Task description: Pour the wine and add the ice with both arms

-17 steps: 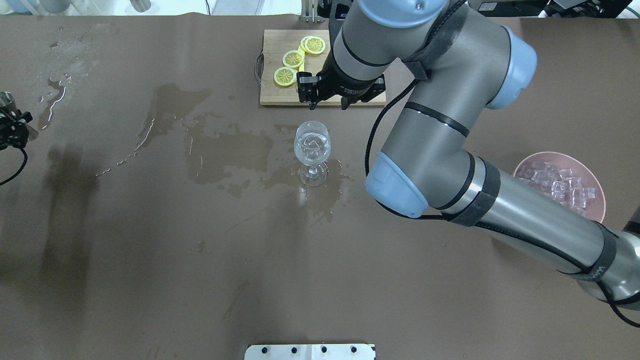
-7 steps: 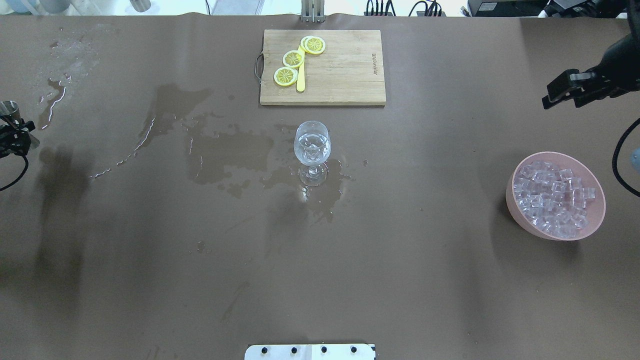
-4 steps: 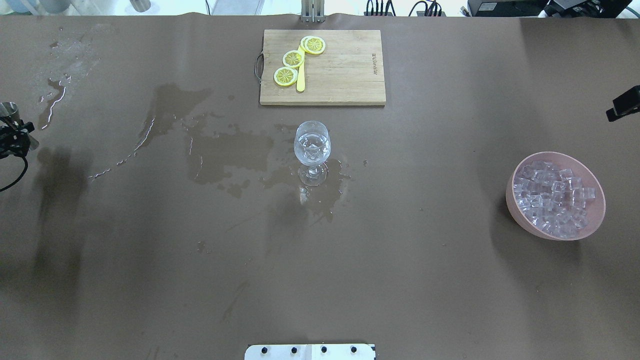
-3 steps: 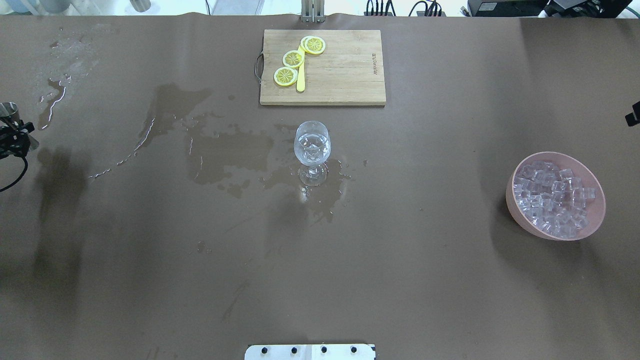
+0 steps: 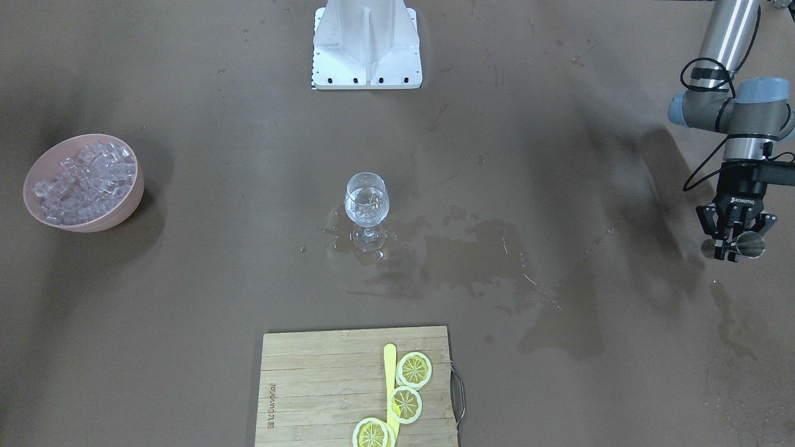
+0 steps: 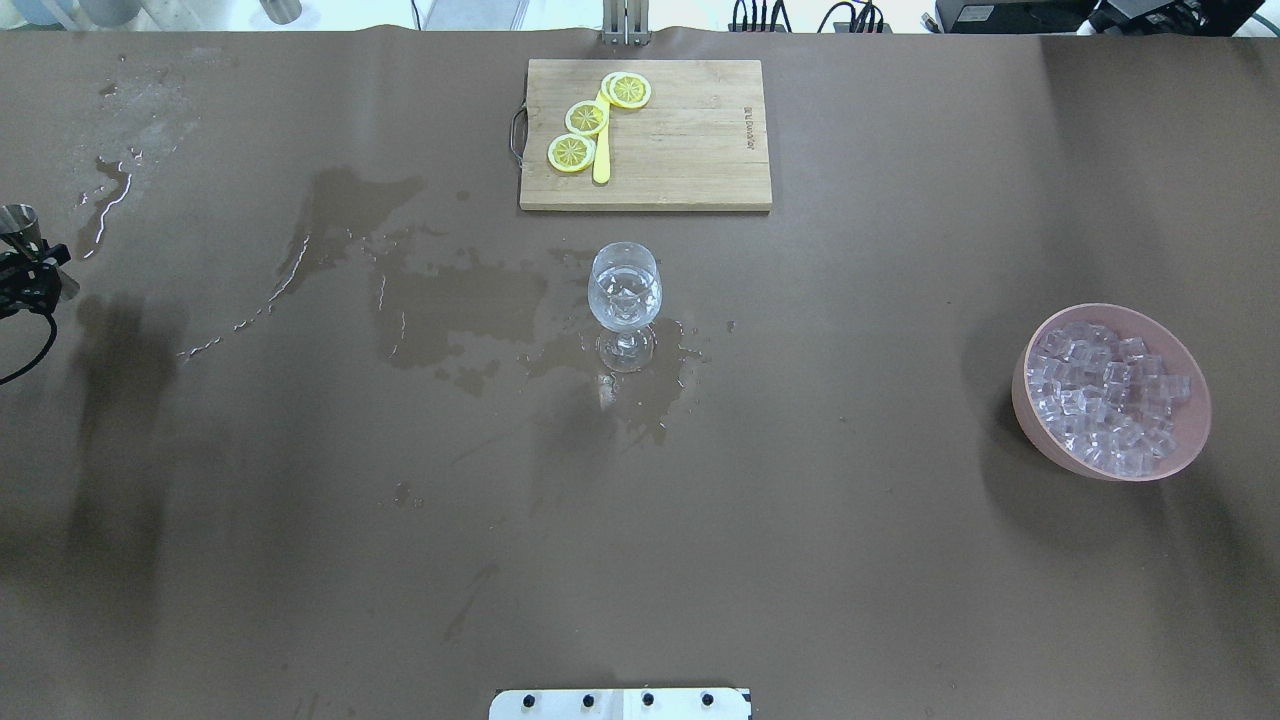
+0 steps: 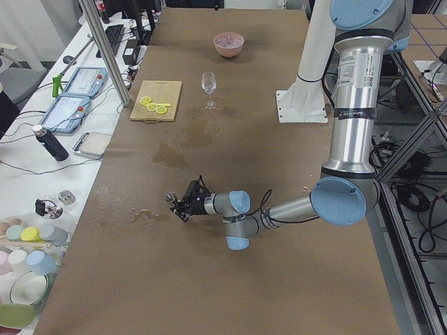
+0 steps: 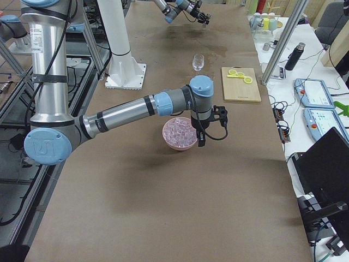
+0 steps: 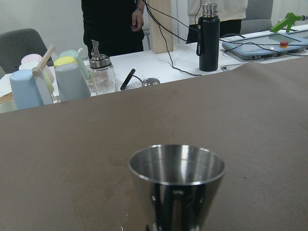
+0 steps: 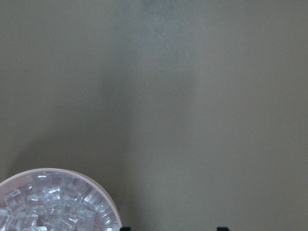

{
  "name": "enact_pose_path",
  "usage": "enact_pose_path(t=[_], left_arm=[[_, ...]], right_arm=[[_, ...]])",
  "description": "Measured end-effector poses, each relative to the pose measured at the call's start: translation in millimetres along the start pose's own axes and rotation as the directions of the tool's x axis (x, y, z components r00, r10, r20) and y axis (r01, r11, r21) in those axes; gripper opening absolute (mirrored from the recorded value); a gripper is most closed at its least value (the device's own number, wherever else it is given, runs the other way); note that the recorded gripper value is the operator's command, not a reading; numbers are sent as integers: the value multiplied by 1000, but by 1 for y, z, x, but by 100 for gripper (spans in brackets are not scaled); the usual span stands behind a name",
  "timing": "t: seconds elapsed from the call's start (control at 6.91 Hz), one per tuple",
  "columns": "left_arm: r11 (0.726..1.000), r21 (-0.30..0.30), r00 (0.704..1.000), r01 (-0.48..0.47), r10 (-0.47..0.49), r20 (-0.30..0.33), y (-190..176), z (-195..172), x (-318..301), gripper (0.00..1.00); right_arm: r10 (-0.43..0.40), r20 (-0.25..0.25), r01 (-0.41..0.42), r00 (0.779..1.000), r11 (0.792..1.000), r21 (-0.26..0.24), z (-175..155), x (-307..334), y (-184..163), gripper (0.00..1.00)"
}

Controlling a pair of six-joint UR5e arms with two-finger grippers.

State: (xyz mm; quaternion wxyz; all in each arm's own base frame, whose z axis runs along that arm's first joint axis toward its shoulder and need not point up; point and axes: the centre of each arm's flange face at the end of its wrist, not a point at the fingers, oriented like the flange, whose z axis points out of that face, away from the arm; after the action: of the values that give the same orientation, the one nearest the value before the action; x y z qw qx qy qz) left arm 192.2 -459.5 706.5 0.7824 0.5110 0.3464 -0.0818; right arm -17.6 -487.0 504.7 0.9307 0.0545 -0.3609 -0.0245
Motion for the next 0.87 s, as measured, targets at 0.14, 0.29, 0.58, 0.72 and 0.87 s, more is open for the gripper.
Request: enact_pose_path(t=[0.14,0.29,0.58,0.72,0.87], left_arm=[[1000,-1,1000,2,-2,0,1,0,0,0],[1000,-3,1000,4,-4,1,2,0,0,0],[1000,-11,1000,4,-4,6,5,-1,-3,0],[1000,-14,1000,3,-3,9,7,-1,-4,0],[1000,-17,1000,2,-2,12,9,-1,-5,0]], right_arm=[[6,17,-6,1000,1000,-9,2,13,-2,67],[18,23,-17,1000,1000,-18,6,28,-4,70],[34,36,-32,999,998,-45,18,59,-1,80],[36,41,-34,999,998,-49,20,66,1,100],[41,41,-39,998,998,-52,22,70,2,100]])
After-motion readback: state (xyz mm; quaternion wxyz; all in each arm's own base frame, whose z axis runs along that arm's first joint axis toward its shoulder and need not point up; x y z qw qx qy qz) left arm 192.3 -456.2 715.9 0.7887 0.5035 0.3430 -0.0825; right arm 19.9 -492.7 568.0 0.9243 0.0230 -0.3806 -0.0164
